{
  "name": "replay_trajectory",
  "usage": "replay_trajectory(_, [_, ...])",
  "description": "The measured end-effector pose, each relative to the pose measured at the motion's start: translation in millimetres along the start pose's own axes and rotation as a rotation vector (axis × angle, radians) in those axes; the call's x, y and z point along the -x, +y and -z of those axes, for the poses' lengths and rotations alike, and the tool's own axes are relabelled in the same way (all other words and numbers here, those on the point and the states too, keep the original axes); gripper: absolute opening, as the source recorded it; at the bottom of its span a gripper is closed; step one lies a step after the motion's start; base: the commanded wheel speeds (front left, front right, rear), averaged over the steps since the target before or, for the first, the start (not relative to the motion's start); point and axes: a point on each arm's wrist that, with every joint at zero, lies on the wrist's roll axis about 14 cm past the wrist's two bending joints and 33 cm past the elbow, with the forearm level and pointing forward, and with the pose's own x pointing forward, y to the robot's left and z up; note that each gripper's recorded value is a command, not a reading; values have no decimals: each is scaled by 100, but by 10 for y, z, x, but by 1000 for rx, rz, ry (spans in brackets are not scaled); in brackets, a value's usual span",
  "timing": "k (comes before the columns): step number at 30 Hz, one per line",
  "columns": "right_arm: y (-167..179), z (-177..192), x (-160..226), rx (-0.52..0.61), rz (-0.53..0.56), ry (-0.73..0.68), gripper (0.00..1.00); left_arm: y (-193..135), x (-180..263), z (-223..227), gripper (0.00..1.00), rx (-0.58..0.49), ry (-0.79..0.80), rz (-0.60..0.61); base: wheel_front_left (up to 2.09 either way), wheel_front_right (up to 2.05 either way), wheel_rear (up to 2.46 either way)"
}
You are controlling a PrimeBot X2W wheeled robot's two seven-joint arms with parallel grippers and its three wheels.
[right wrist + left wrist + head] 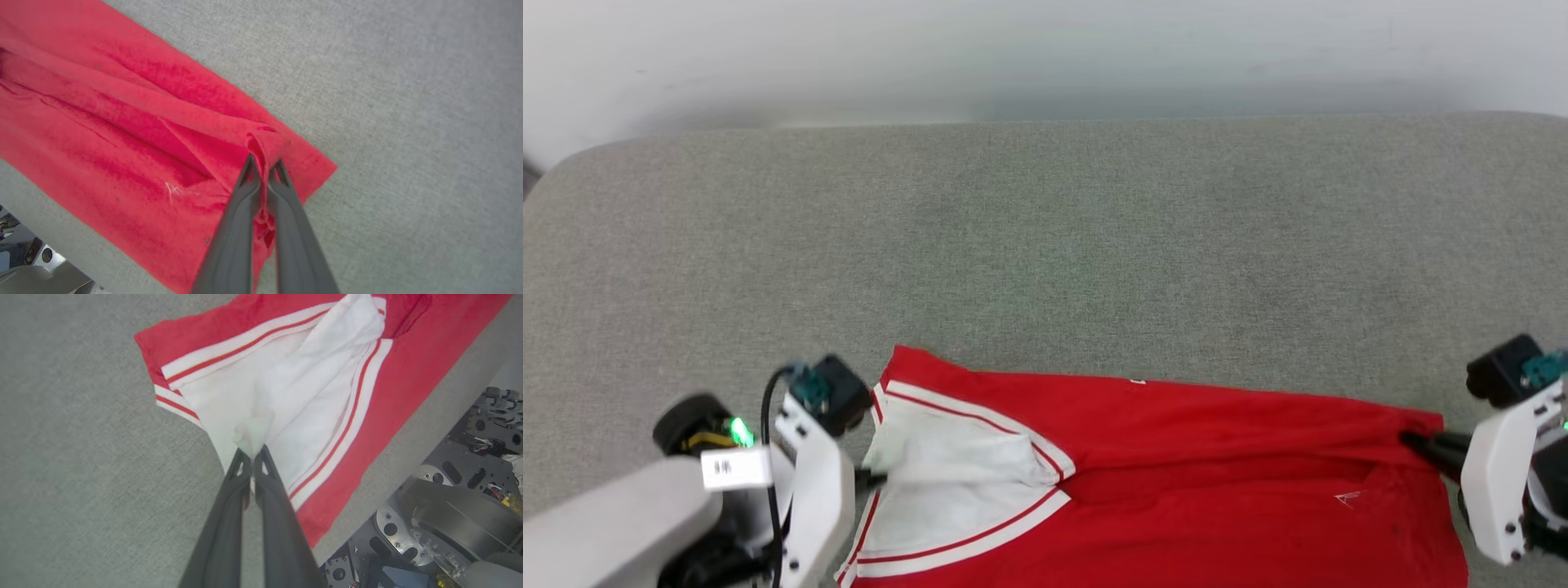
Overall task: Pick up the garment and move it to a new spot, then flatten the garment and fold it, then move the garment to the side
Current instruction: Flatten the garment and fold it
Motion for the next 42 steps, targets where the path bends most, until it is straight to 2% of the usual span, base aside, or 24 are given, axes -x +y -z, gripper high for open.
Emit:
replay_trajectory(3, [34, 252, -1, -40, -8, 48, 0, -137, -84, 352, 0, 75, 57, 25, 0, 0, 0])
replay_trajectory(10, [116, 506, -82, -95, -24, 103, 0, -246, -252, 598, 0, 165, 89, 50, 0, 0, 0])
replay_trajectory(11, [104, 500, -87, -102, -19, 96, 33, -233, -265, 583, 44, 165, 79, 44, 0, 0, 0])
replay_trajectory(12, [106, 481, -90, -103, -17, 83, 65, -218, -277, 543, 80, 168, 55, 33, 0, 0, 0])
replay_trajectory(13, [100, 460, -85, -96, -12, 71, 100, -207, -281, 497, 100, 171, 31, 26, 0, 0, 0])
replay_trajectory(19, [63, 90, 86, -63, 3, -73, 100, -34, -121, 126, 100, 154, -185, -79, 0, 0, 0])
replay_trajectory(26, [-114, -377, 425, -57, 44, -249, 100, 347, 219, -258, 100, 127, -480, -328, 0, 0, 0])
replay_trajectory(29, [-264, -504, 521, -89, 82, -300, 100, 450, 310, -365, 100, 126, -590, -417, 0, 0, 0])
replay_trajectory(31, [-345, -537, 542, -149, 94, -324, 100, 506, 337, -390, 100, 127, -631, -470, 0, 0, 0])
replay_trajectory(34, [-408, -447, 491, -240, 94, -293, 100, 588, 377, -440, 100, 130, -679, -543, 0, 0, 0])
replay_trajectory(42, [-386, 154, 251, -455, 54, -46, 100, 700, 499, -562, 100, 134, -786, -695, 0, 0, 0])
